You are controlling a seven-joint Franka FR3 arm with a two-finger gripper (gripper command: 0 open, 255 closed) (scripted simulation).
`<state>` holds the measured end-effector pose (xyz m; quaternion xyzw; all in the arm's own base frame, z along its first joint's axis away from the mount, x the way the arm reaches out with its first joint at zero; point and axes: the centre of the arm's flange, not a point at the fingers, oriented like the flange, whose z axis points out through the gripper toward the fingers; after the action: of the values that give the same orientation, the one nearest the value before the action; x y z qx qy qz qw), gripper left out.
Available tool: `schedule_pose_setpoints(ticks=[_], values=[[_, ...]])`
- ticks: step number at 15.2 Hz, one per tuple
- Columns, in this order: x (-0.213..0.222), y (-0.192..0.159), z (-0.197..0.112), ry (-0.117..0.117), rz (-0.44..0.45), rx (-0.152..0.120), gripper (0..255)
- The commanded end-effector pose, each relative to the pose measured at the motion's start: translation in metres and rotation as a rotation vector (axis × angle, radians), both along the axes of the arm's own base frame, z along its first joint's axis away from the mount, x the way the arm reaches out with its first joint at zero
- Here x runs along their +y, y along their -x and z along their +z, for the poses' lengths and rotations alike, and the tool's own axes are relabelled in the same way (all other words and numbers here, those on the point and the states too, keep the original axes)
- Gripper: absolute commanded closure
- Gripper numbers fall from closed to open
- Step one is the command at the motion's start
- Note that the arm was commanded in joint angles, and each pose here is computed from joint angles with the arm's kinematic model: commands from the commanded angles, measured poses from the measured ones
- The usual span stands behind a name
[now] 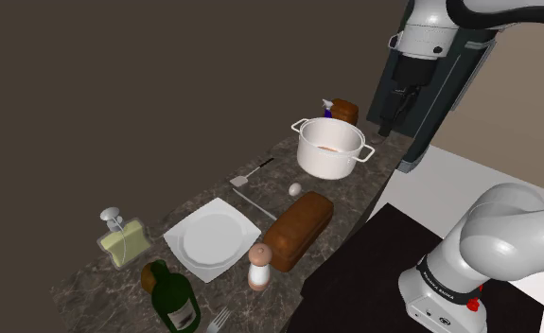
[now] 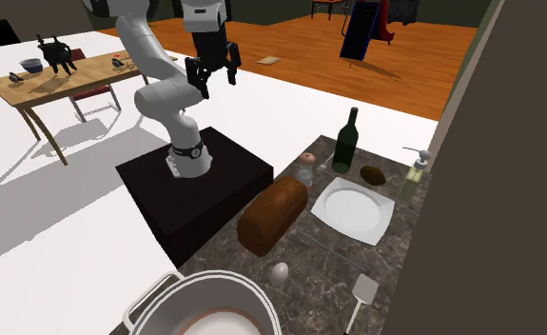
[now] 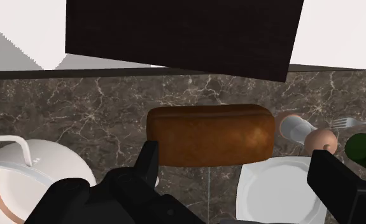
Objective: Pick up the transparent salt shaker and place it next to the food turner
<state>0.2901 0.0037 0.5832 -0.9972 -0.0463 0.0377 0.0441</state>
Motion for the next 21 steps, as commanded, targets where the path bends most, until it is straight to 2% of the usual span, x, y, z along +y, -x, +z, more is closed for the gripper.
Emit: schedule_pose_setpoints(ticks=[1,21], values=[[0.000,0.000,0.000,0.000,0.000,0.000,0],[0.188,-0.043,-0.182,0.040,0.001,-0.082,0]])
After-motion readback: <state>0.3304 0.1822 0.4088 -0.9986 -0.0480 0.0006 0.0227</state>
